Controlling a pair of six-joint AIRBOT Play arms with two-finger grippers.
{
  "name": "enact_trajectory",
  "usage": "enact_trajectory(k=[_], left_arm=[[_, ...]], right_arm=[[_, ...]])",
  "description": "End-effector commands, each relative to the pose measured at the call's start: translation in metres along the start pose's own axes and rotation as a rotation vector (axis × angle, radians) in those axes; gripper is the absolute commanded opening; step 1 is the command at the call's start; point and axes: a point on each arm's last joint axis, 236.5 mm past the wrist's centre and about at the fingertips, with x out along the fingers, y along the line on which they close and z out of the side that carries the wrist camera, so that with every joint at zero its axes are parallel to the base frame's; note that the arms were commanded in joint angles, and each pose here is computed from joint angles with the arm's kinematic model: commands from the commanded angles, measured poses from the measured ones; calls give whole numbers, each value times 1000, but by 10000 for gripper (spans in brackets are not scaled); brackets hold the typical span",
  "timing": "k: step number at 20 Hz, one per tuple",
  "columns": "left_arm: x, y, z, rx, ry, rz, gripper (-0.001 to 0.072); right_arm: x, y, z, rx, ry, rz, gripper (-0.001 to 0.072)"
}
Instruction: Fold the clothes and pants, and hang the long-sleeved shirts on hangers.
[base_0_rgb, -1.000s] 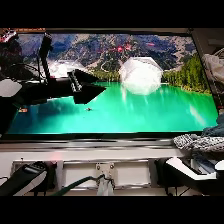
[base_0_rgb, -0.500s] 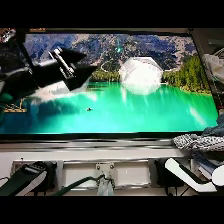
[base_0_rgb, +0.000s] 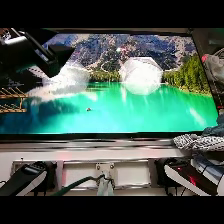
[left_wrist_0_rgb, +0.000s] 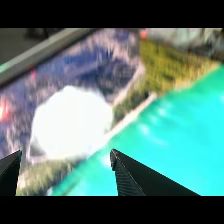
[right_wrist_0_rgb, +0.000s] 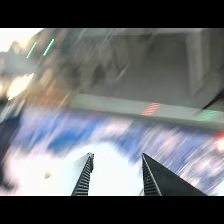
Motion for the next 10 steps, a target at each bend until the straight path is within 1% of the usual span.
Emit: enact_trajectory(k=[1,3,6,8,10], left_arm=[[-7,-8,-31,10,147,-33,576],[-6,-8,-32,9,150,-34,577],[-6,-8,-32,9,150,-34,577],[-6,-8,-32,9,150,-34,576],[-6,-8,-32,9,150,-34,577]], right_arm=[[21,57,-89,-41,176,150,391],[19,60,-127,18,273,161,390],[-1,66,-197,28,548,205,391],[-13,71,-214,27,638,233,391],[-12,71,-213,27,632,231,391]])
